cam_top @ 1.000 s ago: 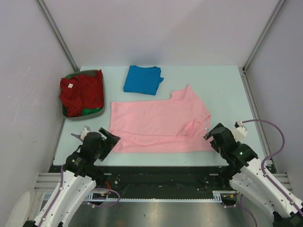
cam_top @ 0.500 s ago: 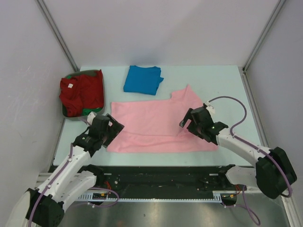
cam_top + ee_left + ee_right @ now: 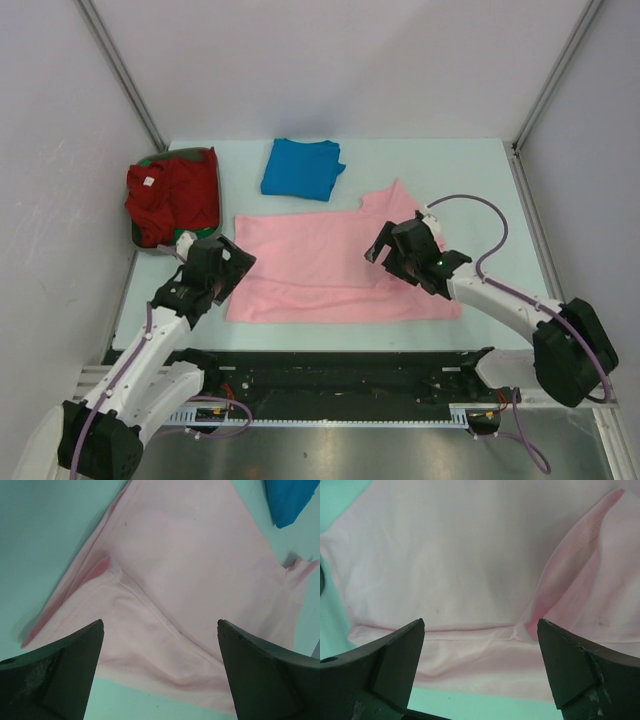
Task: Fold and stack the t-shirts
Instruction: Fold the tshirt
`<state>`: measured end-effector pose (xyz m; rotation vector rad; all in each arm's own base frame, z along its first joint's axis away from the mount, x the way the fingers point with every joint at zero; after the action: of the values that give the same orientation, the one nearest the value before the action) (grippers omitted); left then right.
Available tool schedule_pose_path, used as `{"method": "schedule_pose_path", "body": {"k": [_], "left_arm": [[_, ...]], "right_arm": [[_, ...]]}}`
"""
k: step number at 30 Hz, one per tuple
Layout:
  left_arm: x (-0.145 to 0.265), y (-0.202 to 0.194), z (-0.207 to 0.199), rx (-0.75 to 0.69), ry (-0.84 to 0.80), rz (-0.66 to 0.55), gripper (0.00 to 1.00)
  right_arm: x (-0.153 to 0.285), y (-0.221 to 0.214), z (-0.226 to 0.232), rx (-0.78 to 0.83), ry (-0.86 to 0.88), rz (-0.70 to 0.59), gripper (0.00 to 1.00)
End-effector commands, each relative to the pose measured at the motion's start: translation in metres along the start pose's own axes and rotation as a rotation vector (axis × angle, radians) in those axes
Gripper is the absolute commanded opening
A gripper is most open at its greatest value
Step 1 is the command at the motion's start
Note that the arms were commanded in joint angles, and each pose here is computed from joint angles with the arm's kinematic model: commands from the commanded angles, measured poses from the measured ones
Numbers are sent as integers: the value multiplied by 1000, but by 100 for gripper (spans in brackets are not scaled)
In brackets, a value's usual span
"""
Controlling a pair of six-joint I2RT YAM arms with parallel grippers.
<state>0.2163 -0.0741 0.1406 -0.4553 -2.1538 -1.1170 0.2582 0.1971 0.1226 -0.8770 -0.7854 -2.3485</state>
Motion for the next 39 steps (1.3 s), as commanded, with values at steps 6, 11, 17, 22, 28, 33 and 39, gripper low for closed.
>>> {"method": "schedule_pose_path", "body": {"k": [6,11,17,22,28,33,39], "left_arm": [[1,7,1,2,-34,-33,100],[-2,4,0,2,-39,-21,100],[-4,3,2,-1,-32,-17,100],[-4,3,3,-7,-25,-16,100],[-5,6,5,-16,-9,-20,100],[-7,6,10,-17,3,-17,100],[-9,7,16,-19,17,-20,100]], "right_arm": [[59,24,6,32,20,-137,100],[58,13,-11,43,-23,-126,100],[38,0,-22,44,-51,-94,100],[21,-7,-27,62,-86,-78,100],[-3,-15,-25,61,-88,-44,100],[-21,-22,-21,42,-74,-20,100],[-28,-18,-7,31,-22,-46,99]]}}
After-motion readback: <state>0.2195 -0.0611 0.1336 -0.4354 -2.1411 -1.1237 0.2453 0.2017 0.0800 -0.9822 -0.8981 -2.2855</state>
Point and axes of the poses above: each gripper's point midway between its finger pads, its own x axis back along the fingers, its own z axis along the line the jaws close on, y = z × x, the point moved 4 cm from there along x, back along the fingers, and after that the axes turned 15 degrees about -x, right-handed, at the moved point
